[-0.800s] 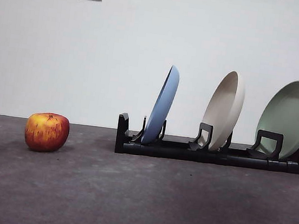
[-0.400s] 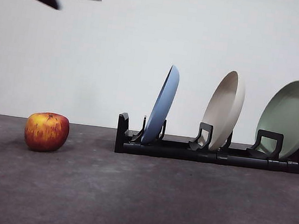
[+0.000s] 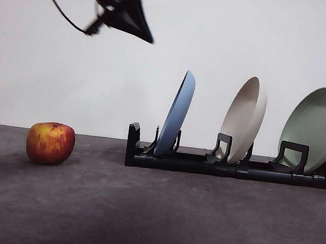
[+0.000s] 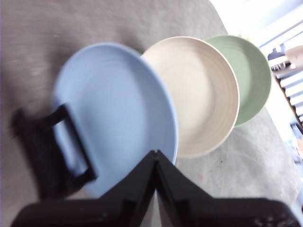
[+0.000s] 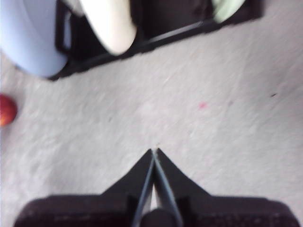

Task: Take the blue plate from the plate rack,put the plate on the table,take the apple from the table,put the apple in the plate

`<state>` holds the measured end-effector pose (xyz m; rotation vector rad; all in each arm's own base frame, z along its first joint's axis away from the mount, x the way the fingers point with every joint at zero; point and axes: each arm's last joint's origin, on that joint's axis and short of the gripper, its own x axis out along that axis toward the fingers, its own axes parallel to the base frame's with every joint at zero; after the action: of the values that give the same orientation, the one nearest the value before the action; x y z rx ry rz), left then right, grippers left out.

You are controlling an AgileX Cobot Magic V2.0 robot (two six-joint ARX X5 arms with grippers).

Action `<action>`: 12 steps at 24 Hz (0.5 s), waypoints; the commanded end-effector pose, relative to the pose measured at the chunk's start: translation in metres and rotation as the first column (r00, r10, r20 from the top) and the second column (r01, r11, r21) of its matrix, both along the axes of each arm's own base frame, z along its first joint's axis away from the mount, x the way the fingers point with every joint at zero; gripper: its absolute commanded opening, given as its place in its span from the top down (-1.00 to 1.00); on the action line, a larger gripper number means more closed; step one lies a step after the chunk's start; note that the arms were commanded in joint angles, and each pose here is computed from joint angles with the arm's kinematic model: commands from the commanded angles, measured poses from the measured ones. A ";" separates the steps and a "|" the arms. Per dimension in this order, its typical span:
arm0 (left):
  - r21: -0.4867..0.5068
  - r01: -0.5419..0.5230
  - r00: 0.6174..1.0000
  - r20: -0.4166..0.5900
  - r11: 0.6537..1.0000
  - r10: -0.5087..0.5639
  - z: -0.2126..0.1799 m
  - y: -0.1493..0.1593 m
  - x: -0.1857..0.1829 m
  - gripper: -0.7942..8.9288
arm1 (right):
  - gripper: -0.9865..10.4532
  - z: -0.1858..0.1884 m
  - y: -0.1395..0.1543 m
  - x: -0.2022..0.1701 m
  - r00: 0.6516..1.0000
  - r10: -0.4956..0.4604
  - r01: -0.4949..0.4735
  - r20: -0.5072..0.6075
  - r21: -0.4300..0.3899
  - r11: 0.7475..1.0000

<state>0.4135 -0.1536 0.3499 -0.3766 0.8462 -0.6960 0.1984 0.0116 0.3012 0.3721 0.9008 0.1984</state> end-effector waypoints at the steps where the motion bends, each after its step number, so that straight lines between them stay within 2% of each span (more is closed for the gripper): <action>1: -0.006 0.021 1.000 0.013 1.000 -0.021 0.001 -0.013 0.020 0.85 | 0.83 0.003 0.000 0.000 1.000 0.018 -0.018 0.007 -0.006 1.000; 7: -0.034 0.051 0.999 -0.005 0.998 -0.051 -0.014 -0.023 0.042 0.83 | 0.83 0.003 0.000 0.000 1.000 0.020 -0.020 -0.001 -0.011 1.000; 8: -0.034 0.059 0.998 -0.009 0.998 -0.059 -0.017 -0.026 0.043 0.74 | 0.82 0.002 0.000 0.001 1.000 0.020 -0.020 -0.001 -0.012 1.000; 10: -0.022 0.074 0.997 0.004 0.997 -0.074 -0.018 -0.031 0.041 0.25 | 0.82 0.001 0.000 0.002 1.000 0.021 -0.021 -0.009 -0.013 1.000; 11: -0.013 0.079 0.997 0.019 0.997 -0.079 -0.017 -0.035 0.041 0.14 | 0.82 0.001 0.000 0.002 1.000 0.021 -0.021 -0.013 -0.013 1.000; 12: -0.016 0.085 0.996 0.031 0.996 -0.085 -0.017 -0.039 0.040 0.12 | 0.82 0.000 0.000 0.002 1.000 0.022 -0.022 -0.013 -0.013 1.000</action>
<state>0.4523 -0.1880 0.3367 -0.3666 0.8392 -0.7707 0.1996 0.0117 0.3011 0.3626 0.9225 0.2033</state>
